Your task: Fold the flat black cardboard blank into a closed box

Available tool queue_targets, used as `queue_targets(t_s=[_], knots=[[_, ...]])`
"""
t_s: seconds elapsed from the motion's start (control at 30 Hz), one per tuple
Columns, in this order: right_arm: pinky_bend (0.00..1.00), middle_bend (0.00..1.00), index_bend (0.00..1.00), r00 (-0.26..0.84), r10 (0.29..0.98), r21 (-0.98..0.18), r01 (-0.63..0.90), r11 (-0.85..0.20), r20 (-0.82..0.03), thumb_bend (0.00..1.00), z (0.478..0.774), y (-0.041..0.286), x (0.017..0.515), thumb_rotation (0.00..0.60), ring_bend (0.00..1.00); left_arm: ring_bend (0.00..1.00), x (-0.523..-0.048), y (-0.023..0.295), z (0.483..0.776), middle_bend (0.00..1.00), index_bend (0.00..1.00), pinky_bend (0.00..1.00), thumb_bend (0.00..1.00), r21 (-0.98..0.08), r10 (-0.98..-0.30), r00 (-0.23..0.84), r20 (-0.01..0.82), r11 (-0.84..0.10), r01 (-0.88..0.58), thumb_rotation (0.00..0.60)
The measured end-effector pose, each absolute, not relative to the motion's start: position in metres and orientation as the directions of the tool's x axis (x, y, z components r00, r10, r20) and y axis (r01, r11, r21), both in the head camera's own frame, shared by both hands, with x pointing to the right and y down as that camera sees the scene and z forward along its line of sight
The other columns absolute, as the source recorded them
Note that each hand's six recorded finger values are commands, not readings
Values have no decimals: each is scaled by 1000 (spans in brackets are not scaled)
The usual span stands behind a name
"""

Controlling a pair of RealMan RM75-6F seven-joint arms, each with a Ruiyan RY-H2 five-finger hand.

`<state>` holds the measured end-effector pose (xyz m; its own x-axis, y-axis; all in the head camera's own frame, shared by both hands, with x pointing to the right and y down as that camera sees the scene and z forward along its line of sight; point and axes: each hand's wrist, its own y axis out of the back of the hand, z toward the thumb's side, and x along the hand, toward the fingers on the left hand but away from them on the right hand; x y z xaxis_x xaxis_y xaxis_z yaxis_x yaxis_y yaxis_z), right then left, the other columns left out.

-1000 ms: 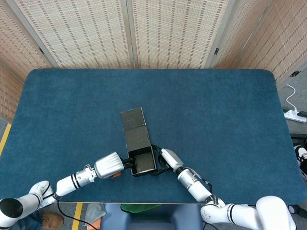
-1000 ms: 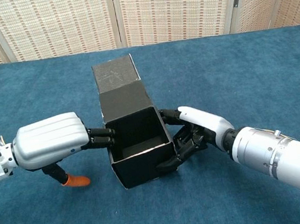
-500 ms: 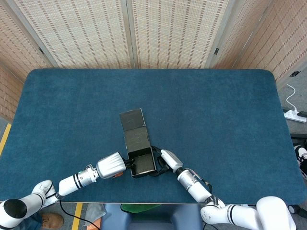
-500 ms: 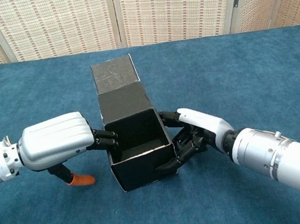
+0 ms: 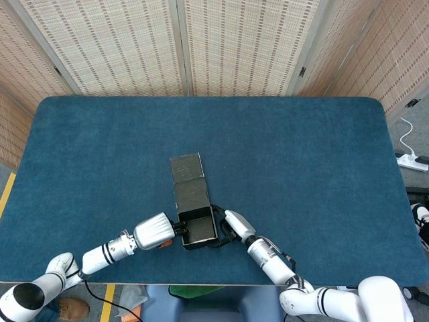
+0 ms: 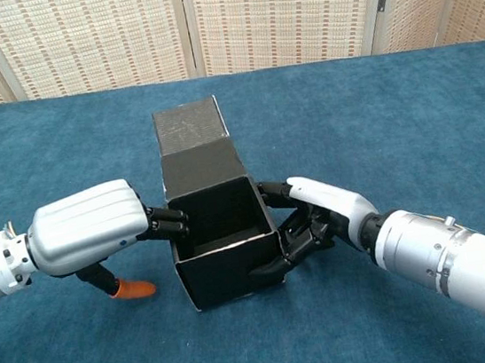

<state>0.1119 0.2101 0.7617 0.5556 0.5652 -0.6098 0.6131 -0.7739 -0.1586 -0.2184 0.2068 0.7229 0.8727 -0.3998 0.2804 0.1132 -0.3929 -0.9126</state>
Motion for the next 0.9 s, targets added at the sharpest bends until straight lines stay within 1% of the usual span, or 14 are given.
queue_targets(t_s=[0.07,0.17,0.3,0.5,0.6,0.63,0.7,0.77,0.83,0.9], knots=[[1000,509,432,551,569,-156,620,-769,-610,266,762,209,112,600,796,895,-219,205,722,516,548,1000,233,-914,-407,871,277,-392,107,600],[1000,508,432,545,577,-157,630,-760,-608,265,762,207,111,600,796,883,-222,201,719,413,426,1000,233,-917,-424,865,267,-387,94,600],[1000,503,432,533,592,-163,644,-747,-605,265,763,203,110,600,796,858,-226,194,713,327,324,1000,232,-922,-454,856,246,-382,63,600],[1000,480,432,513,612,-171,666,-726,-602,266,767,198,105,600,796,840,-236,186,700,271,242,1000,233,-927,-494,842,215,-375,17,600],[1000,439,419,508,620,-172,675,-718,-598,264,768,195,99,600,795,835,-241,182,694,253,225,1000,233,-925,-513,834,202,-381,-10,600],[1000,414,394,507,622,-174,675,-717,-597,264,769,195,97,600,793,835,-243,181,691,248,219,1000,233,-921,-522,830,197,-388,-26,600],[1000,351,309,507,623,-172,677,-716,-596,264,770,193,90,600,781,833,-246,178,687,243,216,1000,233,-912,-540,820,190,-406,-56,600],[1000,226,150,511,621,-173,673,-719,-595,251,770,193,84,600,747,833,-250,175,683,242,212,1000,233,-895,-562,806,185,-435,-98,600],[1000,134,45,513,620,-180,666,-724,-594,211,770,195,81,600,710,832,-254,173,679,240,205,1000,233,-874,-582,792,185,-466,-138,600],[1000,78,5,517,613,-187,654,-733,-597,170,770,198,79,600,678,833,-259,171,675,238,199,1000,233,-843,-603,774,192,-506,-185,600]])
